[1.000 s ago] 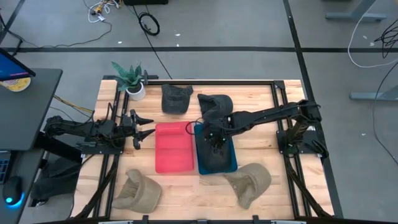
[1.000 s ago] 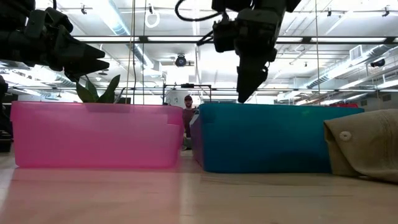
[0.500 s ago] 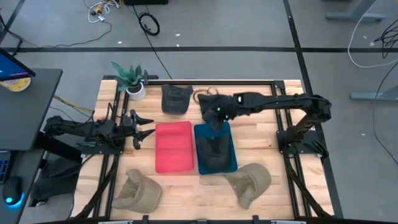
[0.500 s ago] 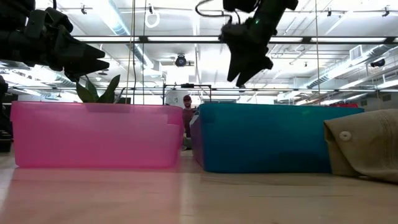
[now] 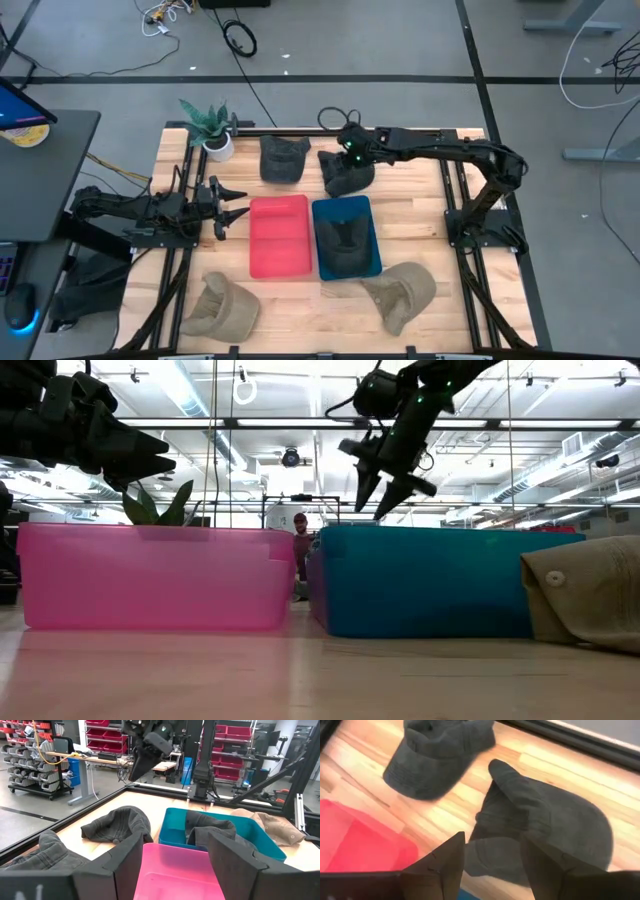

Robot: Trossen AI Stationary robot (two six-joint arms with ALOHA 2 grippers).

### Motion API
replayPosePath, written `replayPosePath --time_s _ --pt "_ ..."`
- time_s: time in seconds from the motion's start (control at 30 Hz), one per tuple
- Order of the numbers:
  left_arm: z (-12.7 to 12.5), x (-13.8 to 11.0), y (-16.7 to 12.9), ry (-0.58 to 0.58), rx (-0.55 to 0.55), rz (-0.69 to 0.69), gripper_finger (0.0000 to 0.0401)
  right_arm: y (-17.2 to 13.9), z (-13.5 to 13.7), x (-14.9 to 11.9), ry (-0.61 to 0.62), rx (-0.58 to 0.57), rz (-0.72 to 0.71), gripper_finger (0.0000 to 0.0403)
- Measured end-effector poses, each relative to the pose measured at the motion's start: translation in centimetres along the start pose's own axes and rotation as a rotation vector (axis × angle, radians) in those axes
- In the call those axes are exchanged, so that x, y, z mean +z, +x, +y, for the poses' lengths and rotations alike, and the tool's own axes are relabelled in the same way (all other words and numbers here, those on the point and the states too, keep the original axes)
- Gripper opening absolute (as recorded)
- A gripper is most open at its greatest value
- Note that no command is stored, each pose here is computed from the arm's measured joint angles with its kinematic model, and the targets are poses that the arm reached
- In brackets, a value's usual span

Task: Pick & Place hat
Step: Put the black cap into the blue bin

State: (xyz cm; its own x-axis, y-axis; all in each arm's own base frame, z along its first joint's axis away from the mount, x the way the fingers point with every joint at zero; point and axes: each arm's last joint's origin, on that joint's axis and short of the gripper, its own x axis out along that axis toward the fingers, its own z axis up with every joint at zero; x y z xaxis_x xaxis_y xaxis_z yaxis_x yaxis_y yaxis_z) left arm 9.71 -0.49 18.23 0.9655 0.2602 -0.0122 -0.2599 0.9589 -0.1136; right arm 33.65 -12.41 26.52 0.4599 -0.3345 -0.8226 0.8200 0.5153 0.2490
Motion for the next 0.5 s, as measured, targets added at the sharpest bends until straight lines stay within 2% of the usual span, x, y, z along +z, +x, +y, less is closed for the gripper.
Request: replayPosePath --time_s 0.13,0.5 --pt "0.0 0.0 0.0 0.000 0.000 0.000 0.0225 1.9 -0.1 0.0 0.023 0.000 0.037 0.0192" --pt "0.0 0.0 0.0 0.000 0.000 0.001 0.0225 5.7 -1.5 -0.4 0.103 -0.162 0.064 0.0192"
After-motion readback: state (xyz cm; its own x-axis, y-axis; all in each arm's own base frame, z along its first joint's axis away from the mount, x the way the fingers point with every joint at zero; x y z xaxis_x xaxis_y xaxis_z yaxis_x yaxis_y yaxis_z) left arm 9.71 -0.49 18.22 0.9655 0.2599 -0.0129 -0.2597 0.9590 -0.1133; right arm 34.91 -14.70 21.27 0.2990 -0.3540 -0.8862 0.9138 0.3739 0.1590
